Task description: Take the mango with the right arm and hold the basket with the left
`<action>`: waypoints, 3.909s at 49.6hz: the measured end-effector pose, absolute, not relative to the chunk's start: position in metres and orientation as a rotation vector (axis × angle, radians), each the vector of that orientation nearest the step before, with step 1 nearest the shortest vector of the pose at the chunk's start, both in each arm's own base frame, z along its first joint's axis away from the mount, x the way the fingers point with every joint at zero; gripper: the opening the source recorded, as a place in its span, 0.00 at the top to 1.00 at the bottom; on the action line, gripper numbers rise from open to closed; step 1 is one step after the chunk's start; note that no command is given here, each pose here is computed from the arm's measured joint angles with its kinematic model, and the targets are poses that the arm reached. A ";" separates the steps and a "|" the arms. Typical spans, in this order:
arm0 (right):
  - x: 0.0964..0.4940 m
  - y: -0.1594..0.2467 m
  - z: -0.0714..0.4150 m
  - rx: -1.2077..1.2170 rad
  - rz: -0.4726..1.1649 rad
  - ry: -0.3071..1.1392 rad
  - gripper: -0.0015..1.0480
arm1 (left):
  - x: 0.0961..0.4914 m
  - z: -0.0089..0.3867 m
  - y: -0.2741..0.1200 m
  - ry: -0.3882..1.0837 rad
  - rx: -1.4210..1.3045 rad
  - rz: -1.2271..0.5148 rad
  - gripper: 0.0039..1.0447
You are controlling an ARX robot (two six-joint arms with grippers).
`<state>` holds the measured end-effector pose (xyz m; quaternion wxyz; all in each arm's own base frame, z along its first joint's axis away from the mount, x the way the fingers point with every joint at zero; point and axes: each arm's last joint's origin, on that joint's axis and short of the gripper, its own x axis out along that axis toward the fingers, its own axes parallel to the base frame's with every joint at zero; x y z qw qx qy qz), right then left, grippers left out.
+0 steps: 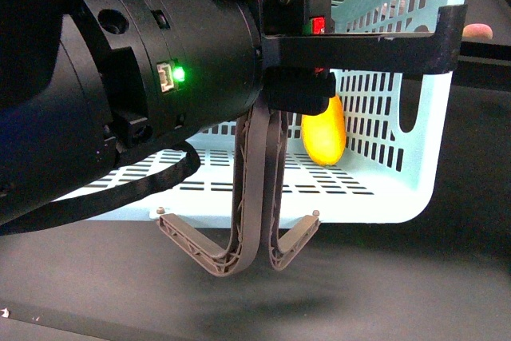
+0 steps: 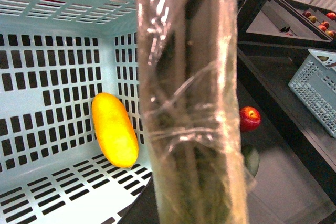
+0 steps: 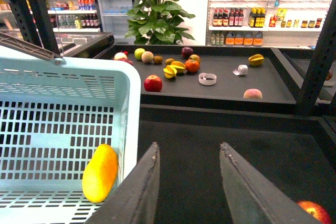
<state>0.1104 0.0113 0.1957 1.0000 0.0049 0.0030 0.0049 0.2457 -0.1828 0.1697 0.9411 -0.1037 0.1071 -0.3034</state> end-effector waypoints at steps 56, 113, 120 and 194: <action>0.098 0.000 0.165 0.002 0.002 0.002 0.98 | 0.246 0.170 -0.183 0.219 -0.212 -0.619 0.92; 0.098 0.000 0.165 0.001 0.002 0.002 0.08 | 0.290 0.186 -0.174 0.085 -0.366 -0.166 0.92; 0.098 0.000 0.165 0.001 0.002 0.002 0.08 | 0.324 0.186 -0.153 0.144 -0.617 0.046 0.92; 0.098 0.000 0.165 0.001 0.003 0.002 0.08 | 0.449 0.120 -0.076 0.230 -1.265 0.488 0.78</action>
